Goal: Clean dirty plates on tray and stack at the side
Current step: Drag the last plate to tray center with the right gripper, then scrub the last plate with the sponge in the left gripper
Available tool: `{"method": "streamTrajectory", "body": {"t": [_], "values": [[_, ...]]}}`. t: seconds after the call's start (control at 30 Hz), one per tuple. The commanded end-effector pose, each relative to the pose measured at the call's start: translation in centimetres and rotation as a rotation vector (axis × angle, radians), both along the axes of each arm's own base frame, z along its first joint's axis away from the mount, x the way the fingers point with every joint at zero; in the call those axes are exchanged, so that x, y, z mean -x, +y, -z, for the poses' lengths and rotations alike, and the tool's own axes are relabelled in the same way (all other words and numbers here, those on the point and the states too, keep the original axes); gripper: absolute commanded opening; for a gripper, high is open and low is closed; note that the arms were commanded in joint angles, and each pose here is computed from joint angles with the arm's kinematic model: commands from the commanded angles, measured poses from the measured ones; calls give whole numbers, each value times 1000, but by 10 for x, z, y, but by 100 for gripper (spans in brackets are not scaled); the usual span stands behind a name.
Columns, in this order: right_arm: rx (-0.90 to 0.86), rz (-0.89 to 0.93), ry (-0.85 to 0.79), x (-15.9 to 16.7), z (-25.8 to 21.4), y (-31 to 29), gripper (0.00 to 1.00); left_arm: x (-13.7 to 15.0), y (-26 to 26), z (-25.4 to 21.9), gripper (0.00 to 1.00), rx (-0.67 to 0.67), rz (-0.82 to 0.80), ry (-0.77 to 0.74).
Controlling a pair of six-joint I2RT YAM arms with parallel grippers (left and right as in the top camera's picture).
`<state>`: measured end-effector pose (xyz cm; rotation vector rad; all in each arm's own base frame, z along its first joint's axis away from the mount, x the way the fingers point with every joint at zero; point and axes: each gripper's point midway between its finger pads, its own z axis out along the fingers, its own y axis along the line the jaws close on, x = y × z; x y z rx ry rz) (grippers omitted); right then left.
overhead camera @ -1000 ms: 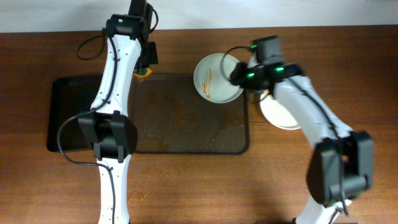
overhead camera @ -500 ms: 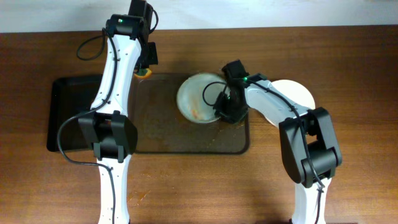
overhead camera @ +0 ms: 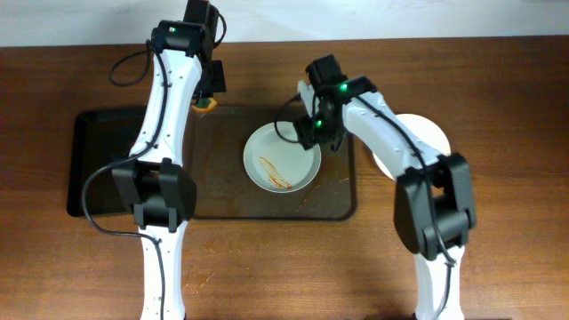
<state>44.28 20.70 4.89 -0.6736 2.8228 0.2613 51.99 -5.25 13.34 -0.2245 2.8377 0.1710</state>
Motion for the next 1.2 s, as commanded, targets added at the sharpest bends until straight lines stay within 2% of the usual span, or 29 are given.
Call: {"method": "streamTrajectory", "body": {"t": [0.0, 0.03, 0.07, 0.1, 0.13, 0.27, 0.3, 0.33, 0.37, 0.53, 0.6, 0.63, 0.73, 0.83, 0.9, 0.97, 1.03, 1.1, 1.13, 1.17], "values": [[7, -137, -5, 2, 9, 5, 50, -2, 2, -8, 1, 5, 3, -20], [12, -153, -14, 1, 8, 5, 39, -2, 2, -8, 1, 5, 3, -20], [17, -150, -14, 0, 12, 4, 20, -2, 2, -8, 1, 5, 3, -20], [25, -149, 0, 2, 15, 2, 8, -2, 2, -8, 1, 5, 3, -20], [28, -138, 21, 7, 16, 1, 4, -2, 2, -8, 1, 5, 3, -20], [31, -5, 122, 23, 19, -5, 5, -3, 2, -8, 1, 5, 3, -22], [26, -6, 110, 20, 18, -4, 35, -3, 2, -8, 1, 6, 3, -24], [17, -43, 78, 14, 12, -1, 50, -4, 2, -8, 1, 6, 3, -26], [18, -97, 41, 8, 8, 1, 53, -4, 2, -8, 1, 6, 3, -26], [81, -213, -93, -19, 9, -3, 52, -4, 2, -9, 1, 6, 3, -30], [115, -209, -82, -24, 29, -10, 47, -5, 2, -9, 1, 7, 3, -34], [123, -211, -59, -21, 38, -11, 43, -5, 2, -9, 1, 6, 3, -32], [121, -155, -16, -14, 41, -14, 4, -4, 2, -9, 1, 6, 3, -28], [115, 20, 91, 5, 39, -21, 4, -4, 2, -8, 1, 6, 3, -27], [107, 356, 318, 46, 36, -27, 4, -4, 2, -9, 1, 6, 3, -28], [53, 558, 441, 62, 33, -17, 4, -4, 2, -9, 1, 6, 3, -28], [-128, 613, 421, 40, 31, 20, 4, -4, 1, -8, 1, 10, 5, -27], [-185, 678, 312, 14, 34, 39, 4, -4, -2, -8, 1, 28, 9, -24], [-202, 667, 271, 6, 32, 46, 8, -3, -2, -7, 1, 30, 10, -20], [-195, 670, 237, 1, 33, 44, 20, -2, -2, -7, 1, 29, 10, -15]]}}
